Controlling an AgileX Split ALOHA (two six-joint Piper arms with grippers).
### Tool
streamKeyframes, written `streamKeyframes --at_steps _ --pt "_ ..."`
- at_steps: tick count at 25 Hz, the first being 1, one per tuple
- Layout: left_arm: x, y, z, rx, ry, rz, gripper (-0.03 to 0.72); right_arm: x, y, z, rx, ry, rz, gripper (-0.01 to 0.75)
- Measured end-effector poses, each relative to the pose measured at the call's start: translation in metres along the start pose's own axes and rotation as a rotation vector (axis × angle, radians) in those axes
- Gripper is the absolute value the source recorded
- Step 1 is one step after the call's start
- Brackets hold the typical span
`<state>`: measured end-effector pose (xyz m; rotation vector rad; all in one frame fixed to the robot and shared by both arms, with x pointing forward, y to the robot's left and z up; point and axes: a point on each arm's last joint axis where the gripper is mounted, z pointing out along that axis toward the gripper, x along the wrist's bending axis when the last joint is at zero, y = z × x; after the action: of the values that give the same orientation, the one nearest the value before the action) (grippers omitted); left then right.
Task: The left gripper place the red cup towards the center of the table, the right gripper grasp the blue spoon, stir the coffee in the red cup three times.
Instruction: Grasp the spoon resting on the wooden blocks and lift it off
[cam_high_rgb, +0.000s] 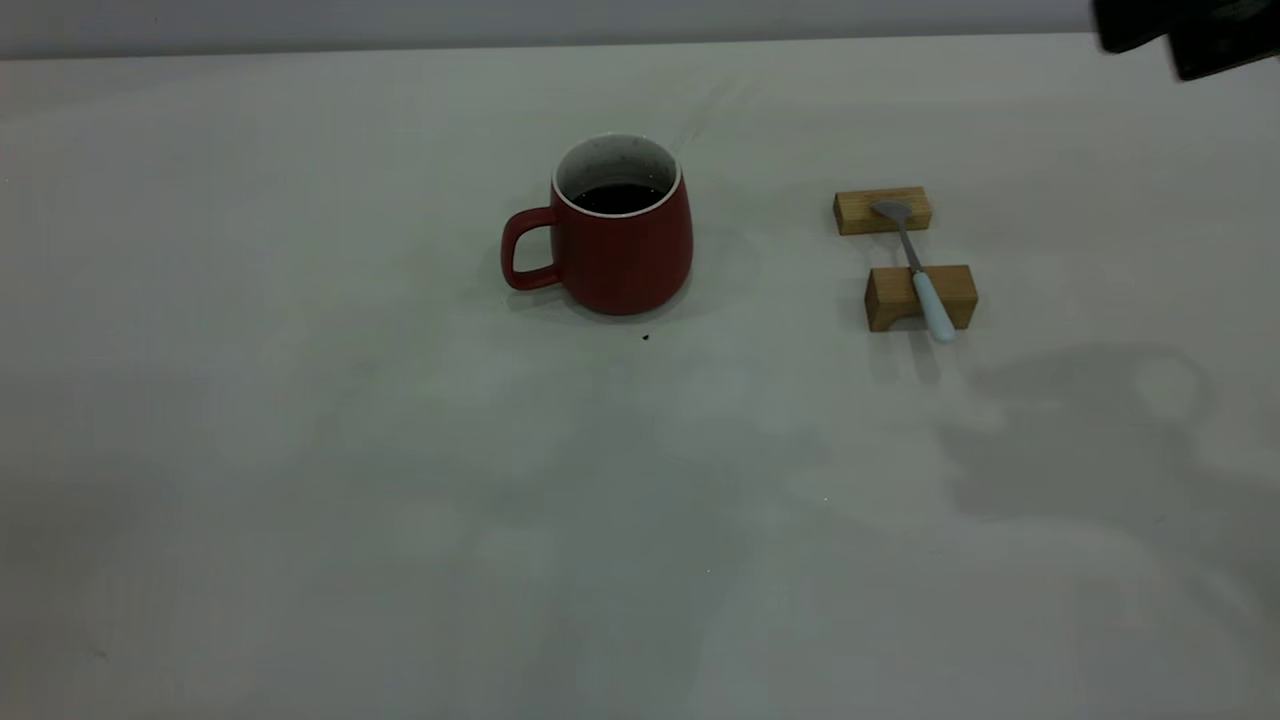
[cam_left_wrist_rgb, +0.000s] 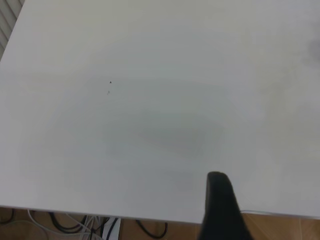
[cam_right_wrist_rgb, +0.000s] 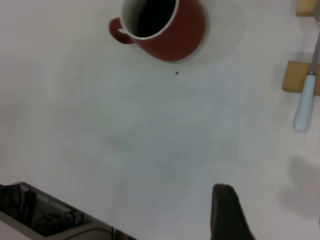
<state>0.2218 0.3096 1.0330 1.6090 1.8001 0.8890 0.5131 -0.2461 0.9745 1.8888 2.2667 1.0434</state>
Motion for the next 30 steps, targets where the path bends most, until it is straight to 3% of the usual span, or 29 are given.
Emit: streamKeyframes --at_steps 5,12,20,26,30 --pt "0.000 0.000 0.000 0.000 0.000 0.000 0.551 -0.013 0.016 0.045 0.116 -0.020 -0.018 0.476" --pt "0.000 0.000 0.000 0.000 0.000 0.000 0.551 -0.007 0.030 0.105 0.312 -0.118 -0.030 0.471" --pt "0.000 0.000 0.000 0.000 0.000 0.000 0.551 -0.019 0.045 0.163 0.453 -0.245 0.001 0.470" --pt "0.000 0.000 0.000 0.000 0.000 0.000 0.551 -0.031 0.047 0.194 0.513 -0.255 0.013 0.473" --pt "0.000 0.000 0.000 0.000 0.000 0.000 0.551 -0.038 0.041 0.206 0.541 -0.261 0.015 0.528"
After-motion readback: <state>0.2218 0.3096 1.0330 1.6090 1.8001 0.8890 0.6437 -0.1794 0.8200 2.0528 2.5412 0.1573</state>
